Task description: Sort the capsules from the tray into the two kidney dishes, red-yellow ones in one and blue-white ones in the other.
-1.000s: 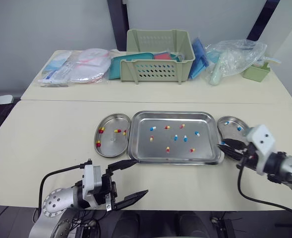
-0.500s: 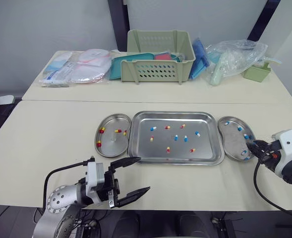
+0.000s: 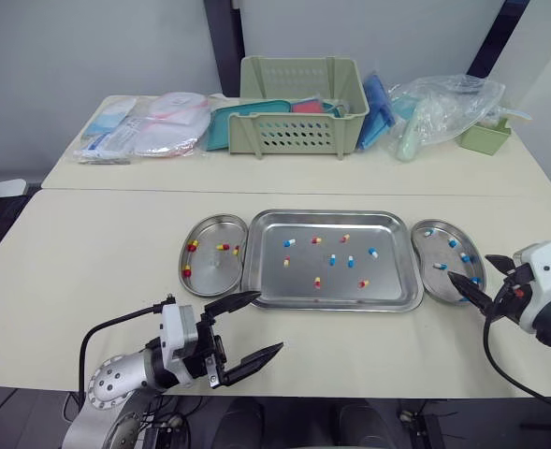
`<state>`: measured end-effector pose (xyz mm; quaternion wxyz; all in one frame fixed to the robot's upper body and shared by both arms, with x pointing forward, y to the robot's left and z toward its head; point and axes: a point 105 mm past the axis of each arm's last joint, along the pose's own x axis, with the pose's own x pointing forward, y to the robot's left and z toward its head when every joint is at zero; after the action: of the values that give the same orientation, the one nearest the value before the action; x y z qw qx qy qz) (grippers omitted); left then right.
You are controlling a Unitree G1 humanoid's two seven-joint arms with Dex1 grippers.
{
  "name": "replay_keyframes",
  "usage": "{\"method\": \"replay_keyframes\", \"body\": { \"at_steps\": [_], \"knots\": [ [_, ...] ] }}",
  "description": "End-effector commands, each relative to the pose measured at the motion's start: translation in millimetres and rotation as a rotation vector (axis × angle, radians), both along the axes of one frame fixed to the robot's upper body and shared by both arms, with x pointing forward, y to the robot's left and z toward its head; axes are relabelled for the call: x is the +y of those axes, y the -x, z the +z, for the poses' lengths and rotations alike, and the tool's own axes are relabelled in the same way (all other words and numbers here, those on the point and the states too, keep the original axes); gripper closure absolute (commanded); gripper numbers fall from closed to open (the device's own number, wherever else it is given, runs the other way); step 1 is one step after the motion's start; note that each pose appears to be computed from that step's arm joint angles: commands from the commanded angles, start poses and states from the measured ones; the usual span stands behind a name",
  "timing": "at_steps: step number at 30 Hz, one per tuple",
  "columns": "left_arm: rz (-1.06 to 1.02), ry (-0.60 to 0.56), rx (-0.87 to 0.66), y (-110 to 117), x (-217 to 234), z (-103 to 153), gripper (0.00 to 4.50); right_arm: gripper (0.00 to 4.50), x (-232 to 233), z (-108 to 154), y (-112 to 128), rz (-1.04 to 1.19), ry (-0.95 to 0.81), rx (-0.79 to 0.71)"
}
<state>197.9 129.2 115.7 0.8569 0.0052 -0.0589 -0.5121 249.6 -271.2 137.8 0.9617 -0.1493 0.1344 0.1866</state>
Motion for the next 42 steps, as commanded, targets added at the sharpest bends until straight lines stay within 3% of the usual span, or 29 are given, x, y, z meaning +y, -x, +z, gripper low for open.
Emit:
{"method": "replay_keyframes", "body": {
  "at_steps": [1, 7, 12, 16, 28, 42],
  "knots": [
    [0.207, -0.066, 0.048, -12, 31, 6, 0.0, 0.05, -11, 15, 7, 0.037, 0.061, -0.051],
    [0.545, -0.167, 0.098, -28, 116, 9, 0.0, 0.05, -30, 16, 25, 0.134, 0.194, -0.041],
    [0.76, -0.243, 0.197, -18, 189, -3, 0.0, 0.05, -51, 6, 49, 0.242, 0.235, 0.078],
    [0.846, -0.31, 0.275, 6, 224, -26, 0.0, 0.05, -67, 2, 64, 0.273, 0.254, 0.17],
    [0.862, -0.316, 0.328, 19, 231, -40, 0.0, 0.05, -41, -6, 70, 0.336, 0.221, 0.113],
    [0.772, -0.3, 0.339, 23, 198, -28, 0.0, 0.05, 53, -10, 59, 0.553, 0.041, -0.065]
  ]
}}
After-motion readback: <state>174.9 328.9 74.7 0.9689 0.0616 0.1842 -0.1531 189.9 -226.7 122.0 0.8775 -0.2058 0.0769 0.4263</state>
